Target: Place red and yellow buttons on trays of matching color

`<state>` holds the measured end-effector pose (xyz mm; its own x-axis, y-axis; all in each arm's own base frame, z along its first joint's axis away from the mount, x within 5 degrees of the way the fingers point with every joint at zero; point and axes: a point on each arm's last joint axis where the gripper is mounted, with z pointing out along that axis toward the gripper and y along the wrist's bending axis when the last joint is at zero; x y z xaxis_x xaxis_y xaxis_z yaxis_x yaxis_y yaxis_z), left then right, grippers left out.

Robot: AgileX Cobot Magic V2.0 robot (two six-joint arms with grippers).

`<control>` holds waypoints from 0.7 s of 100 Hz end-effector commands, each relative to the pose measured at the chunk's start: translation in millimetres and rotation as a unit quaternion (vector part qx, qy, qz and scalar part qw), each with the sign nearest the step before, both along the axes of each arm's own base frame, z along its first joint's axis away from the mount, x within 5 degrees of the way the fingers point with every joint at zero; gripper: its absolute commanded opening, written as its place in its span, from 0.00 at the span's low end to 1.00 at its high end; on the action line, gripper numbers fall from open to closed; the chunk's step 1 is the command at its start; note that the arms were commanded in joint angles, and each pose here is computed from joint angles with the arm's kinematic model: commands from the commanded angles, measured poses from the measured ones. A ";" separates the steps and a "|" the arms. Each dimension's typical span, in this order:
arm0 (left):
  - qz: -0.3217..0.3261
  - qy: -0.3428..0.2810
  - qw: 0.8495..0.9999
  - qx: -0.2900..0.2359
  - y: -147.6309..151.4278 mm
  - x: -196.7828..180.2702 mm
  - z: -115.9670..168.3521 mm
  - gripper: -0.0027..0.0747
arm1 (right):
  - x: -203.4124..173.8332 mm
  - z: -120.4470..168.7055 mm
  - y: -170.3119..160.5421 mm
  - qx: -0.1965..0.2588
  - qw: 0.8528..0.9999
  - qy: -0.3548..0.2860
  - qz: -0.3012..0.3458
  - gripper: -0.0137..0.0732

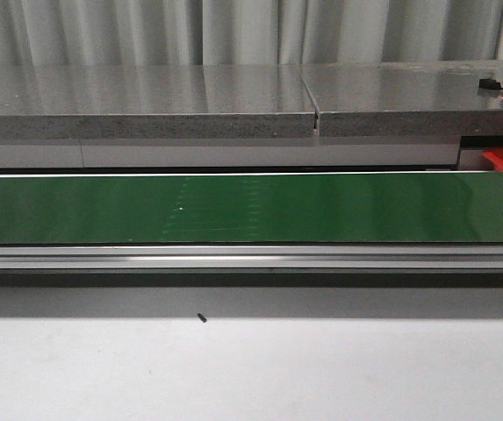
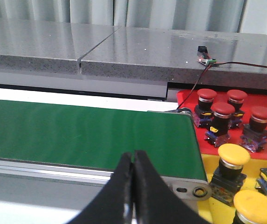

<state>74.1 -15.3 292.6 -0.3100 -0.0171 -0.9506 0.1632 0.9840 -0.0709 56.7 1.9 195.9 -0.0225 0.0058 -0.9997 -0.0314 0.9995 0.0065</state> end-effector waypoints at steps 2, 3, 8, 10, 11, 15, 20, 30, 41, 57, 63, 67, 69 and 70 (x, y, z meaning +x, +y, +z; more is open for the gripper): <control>0.019 -0.085 0.996 0.031 5.1 -0.2 12.1 0.01 | -2.4 13.9 -0.4 -0.004 0.998 -0.058 -0.002 0.08; 0.021 -0.095 0.995 0.035 5.6 -1.1 12.7 0.01 | -2.4 13.9 -0.4 -0.004 0.998 -0.058 -0.002 0.08; 0.027 -0.127 0.991 0.036 6.8 -4.2 9.9 0.01 | -2.4 13.9 -0.4 -0.004 0.998 -0.058 -0.002 0.08; 0.029 -0.140 0.989 0.035 7.2 -5.9 8.0 0.01 | -2.4 13.9 -0.4 -0.004 0.998 -0.058 -0.002 0.08; 0.029 -0.141 0.989 0.034 7.3 -6.1 5.3 0.01 | -2.4 13.9 -0.4 -0.004 0.998 -0.058 -0.002 0.08; 0.033 -0.165 0.985 0.032 8.1 -10.2 1.5 0.01 | -2.4 13.9 -0.4 -0.004 0.998 -0.058 -0.002 0.08; 0.036 -0.179 0.983 0.029 8.8 -13.8 -10.2 0.01 | -2.4 13.9 -0.4 -0.004 0.998 -0.058 -0.002 0.08; 0.042 -0.193 0.980 0.010 9.9 -20.0 -33.2 0.01 | -2.4 13.9 -0.4 -0.004 0.998 -0.058 -0.002 0.08; 0.045 -0.196 0.980 -0.002 10.6 -24.9 -58.3 0.01 | -2.4 13.9 -0.4 -0.004 0.998 -0.058 -0.002 0.08; 0.045 -0.191 0.981 0.008 10.6 -21.4 -80.0 0.01 | -2.4 13.9 -0.4 -0.004 0.998 -0.058 -0.002 0.08; 0.046 -0.196 0.979 0.006 10.7 -20.3 -85.0 0.01 | -2.4 13.9 -0.4 -0.004 0.998 -0.058 -0.002 0.08; 0.047 -0.204 0.978 0.005 10.7 -19.7 -87.3 0.01 | -2.4 13.9 -0.4 -0.004 0.998 -0.058 -0.002 0.08; 0.047 -0.209 0.977 0.004 10.8 -19.8 -86.4 0.01 | -2.4 13.9 -0.4 -0.004 0.998 -0.058 -0.002 0.08; 0.047 -0.207 0.977 0.004 10.8 -19.7 -86.7 0.01 | -2.4 13.9 -0.4 -0.004 0.998 -0.058 -0.002 0.08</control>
